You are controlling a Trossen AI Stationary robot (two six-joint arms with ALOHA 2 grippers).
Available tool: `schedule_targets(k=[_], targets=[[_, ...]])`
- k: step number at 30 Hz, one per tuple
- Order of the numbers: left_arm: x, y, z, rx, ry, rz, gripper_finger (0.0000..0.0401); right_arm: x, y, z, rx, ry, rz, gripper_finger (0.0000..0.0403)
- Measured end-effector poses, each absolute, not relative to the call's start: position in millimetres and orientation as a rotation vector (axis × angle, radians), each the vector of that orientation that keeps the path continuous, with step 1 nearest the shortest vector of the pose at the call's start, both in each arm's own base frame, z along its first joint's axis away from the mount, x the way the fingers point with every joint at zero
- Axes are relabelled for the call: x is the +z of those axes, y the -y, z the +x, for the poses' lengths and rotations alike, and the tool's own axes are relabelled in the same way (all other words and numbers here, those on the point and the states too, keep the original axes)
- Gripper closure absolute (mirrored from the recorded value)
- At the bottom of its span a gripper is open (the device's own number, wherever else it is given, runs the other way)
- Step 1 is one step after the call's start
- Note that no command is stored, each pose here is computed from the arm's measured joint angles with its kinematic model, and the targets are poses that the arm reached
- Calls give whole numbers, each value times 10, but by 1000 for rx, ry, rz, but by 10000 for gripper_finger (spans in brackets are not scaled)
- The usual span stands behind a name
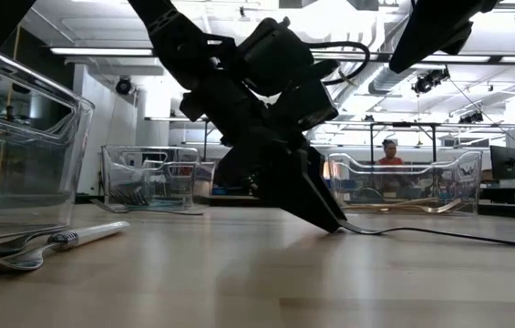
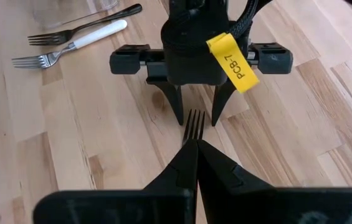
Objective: Sort silverware by color (type)
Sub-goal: Put the black fork into the bottom right transparent bin
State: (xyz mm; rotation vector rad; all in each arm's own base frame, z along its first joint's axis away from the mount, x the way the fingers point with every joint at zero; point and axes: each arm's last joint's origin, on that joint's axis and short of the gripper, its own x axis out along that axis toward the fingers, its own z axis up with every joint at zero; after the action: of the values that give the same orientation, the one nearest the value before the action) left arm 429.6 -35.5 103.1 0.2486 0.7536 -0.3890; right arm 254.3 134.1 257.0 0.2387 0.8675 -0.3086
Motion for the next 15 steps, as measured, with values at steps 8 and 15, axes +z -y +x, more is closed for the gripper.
schedule_targets(k=[8,15], targets=[[1028,358,4298,-394,-751,259,295,2571,-1342,2543,-308,-868,239,402],[1033,357,4306,-388,-738,270,331,2571,-1341,2543,-308,-868,239,402]])
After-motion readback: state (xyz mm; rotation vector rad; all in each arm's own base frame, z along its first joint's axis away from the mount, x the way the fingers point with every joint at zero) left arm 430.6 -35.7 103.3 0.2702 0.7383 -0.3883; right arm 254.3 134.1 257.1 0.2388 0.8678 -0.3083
